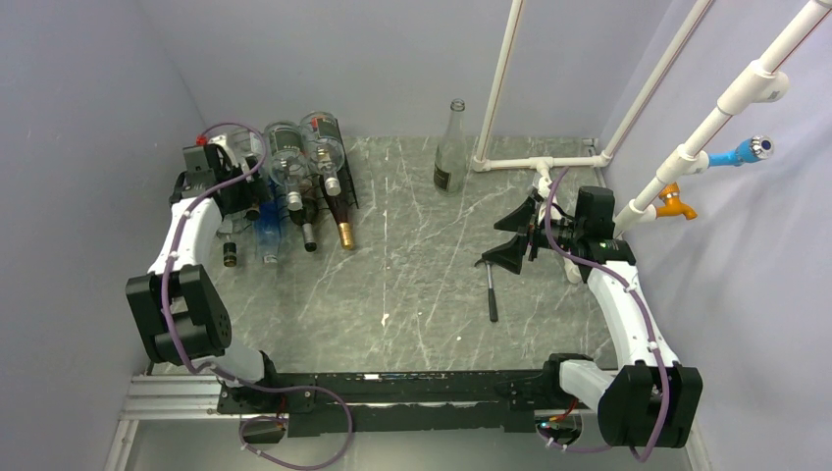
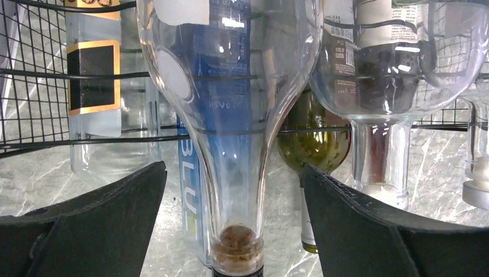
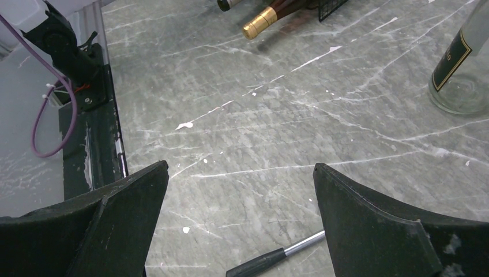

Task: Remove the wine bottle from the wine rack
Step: Pick up the wine bottle from the wine rack.

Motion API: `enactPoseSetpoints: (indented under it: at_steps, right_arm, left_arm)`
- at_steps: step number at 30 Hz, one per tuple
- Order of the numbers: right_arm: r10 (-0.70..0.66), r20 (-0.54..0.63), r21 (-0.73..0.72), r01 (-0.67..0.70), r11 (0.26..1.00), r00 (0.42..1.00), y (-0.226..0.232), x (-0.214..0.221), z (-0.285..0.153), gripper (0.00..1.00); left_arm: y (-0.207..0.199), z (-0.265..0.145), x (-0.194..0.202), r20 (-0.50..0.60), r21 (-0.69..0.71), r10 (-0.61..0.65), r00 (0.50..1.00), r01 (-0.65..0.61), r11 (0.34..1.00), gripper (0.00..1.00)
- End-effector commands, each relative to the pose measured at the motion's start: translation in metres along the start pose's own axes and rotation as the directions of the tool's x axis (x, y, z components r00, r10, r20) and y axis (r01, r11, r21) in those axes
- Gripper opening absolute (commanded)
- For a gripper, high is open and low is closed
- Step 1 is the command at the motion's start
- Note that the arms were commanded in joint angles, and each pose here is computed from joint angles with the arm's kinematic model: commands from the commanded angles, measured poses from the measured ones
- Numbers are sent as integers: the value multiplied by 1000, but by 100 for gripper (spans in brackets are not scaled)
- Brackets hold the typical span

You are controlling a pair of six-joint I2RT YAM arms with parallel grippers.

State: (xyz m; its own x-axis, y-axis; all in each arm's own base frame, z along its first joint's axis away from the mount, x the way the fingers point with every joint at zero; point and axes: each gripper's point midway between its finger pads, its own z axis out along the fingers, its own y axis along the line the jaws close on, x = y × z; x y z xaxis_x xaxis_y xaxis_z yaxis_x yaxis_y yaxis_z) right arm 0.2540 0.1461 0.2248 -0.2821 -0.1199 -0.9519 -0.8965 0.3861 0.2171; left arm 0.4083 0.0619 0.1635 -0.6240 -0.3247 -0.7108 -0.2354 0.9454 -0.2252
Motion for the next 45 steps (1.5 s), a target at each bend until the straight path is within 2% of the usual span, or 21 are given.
enactPoseSetpoints:
  at_steps: [1, 19, 34, 37, 41, 45]
  right_arm:
    - [-67, 33, -27, 68, 997, 997, 5, -11, -1, 100]
    - [-71, 28, -22, 72, 997, 997, 3, -10, -1, 100]
    - [-77, 27, -19, 77, 997, 997, 4, -11, -2, 100]
    - [-79, 27, -18, 80, 997, 996, 4, -11, -2, 100]
    - [-80, 26, -17, 80, 997, 996, 4, -11, -2, 100]
    - [-80, 27, -19, 81, 997, 996, 4, -11, -2, 100]
  left_arm:
    - [-5, 0, -28, 60, 26, 36, 998, -37, 999, 92]
    - [-1, 23, -16, 7, 33, 40, 999, -41, 999, 69]
    - [2, 33, -6, -15, 33, 39, 999, -38, 999, 62]
    - [2, 32, -8, -11, 32, 39, 999, -39, 999, 50]
    - [3, 27, -13, 12, 18, 42, 999, -42, 999, 26]
    - [3, 17, -22, 52, 3, 47, 998, -48, 999, 6]
